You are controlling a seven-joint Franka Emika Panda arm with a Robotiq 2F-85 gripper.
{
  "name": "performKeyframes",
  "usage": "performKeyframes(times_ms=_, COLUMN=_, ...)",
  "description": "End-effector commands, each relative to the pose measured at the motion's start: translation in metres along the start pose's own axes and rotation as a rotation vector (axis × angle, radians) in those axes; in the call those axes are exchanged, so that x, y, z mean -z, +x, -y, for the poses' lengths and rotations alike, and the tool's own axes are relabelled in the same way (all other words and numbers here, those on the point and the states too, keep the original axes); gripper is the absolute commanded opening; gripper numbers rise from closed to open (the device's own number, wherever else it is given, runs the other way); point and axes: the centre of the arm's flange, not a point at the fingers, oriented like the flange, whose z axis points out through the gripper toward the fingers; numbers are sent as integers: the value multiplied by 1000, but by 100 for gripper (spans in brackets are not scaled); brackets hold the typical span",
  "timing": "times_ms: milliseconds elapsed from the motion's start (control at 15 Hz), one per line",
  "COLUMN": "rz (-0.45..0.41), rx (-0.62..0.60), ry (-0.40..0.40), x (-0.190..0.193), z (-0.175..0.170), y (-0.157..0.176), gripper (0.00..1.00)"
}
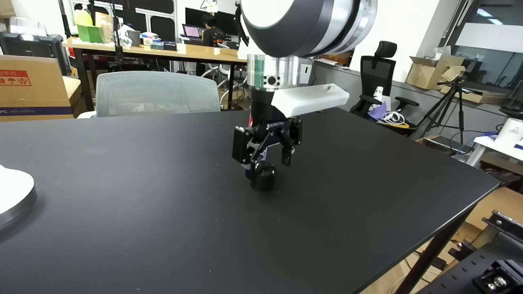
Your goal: Pick up the lid and close the bottle
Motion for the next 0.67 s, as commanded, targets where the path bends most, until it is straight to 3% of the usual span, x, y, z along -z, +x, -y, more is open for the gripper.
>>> performKeyframes(times_ms=0, rz=1, rx=-28, ry=4, x=-9, z=-3, y=10, gripper=100)
performKeyframes(times_ms=67, rz=-3, rx=-32, ry=8, x=-11, z=-4, y=11, gripper=84)
performKeyframes(times_ms=133, rz=-8, rx=-36, ry=11, x=-11, z=-5, y=12, gripper=74)
performKeyframes(times_ms=467, rz=-35, rx=-38, ry=12, x=-9, z=-5, y=18, gripper=38)
performKeyframes(times_ms=600, rz=-52, rx=-31, ry=5, x=0, z=-4, y=18, gripper=32)
